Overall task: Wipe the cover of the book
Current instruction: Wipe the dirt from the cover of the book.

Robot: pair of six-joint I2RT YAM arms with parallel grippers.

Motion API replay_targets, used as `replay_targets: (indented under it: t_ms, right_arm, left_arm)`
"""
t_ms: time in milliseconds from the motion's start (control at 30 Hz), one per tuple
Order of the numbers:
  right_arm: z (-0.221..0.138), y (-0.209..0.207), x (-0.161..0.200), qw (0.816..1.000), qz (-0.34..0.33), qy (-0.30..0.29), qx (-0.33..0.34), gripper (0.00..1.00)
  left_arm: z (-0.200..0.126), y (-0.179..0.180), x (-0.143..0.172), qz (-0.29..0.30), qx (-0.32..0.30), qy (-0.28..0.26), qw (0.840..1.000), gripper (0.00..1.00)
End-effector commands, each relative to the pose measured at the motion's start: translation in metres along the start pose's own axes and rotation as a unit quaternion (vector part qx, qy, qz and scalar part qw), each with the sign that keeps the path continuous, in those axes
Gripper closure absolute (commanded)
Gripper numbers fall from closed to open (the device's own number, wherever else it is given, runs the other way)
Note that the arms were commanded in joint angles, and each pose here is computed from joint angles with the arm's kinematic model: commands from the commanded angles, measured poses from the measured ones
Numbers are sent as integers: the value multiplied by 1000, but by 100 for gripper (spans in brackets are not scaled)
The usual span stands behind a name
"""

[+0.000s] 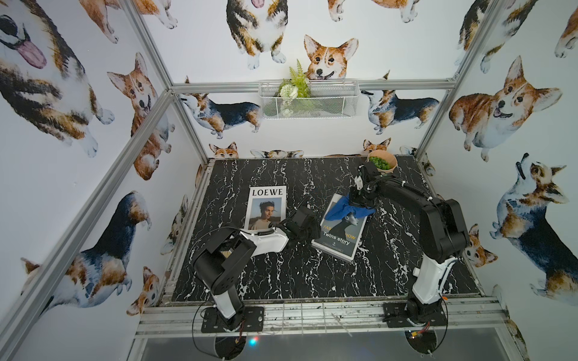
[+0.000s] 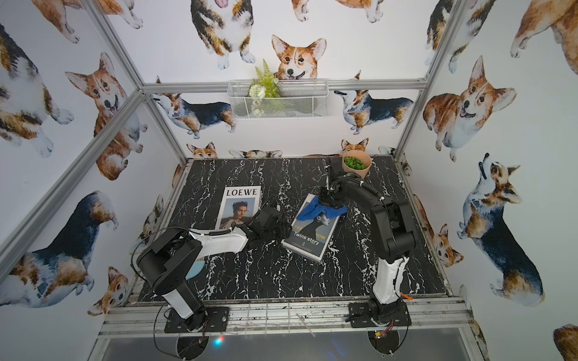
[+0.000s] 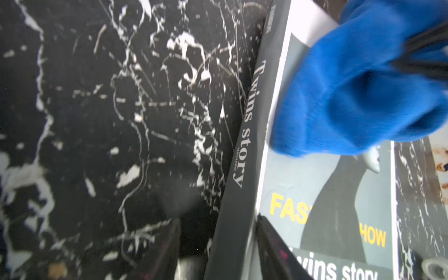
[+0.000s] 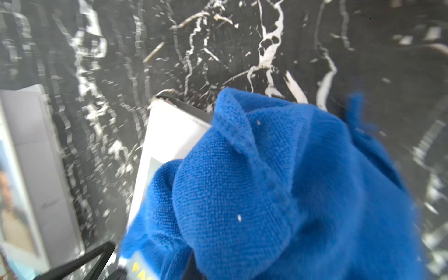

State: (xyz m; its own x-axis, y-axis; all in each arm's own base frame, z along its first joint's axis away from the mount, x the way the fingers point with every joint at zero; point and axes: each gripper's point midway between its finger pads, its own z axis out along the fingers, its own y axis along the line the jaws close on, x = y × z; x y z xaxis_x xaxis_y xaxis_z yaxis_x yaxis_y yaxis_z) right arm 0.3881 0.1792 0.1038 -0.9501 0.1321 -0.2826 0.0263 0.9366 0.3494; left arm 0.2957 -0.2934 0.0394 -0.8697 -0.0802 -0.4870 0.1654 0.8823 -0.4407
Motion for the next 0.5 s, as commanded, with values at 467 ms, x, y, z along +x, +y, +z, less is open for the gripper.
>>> replay_targets:
  t_ms: [467]
  right_arm:
    - [21, -31, 112, 994, 88, 64, 7, 100]
  left_arm:
    - [-36, -20, 41, 31, 94, 80, 992, 35]
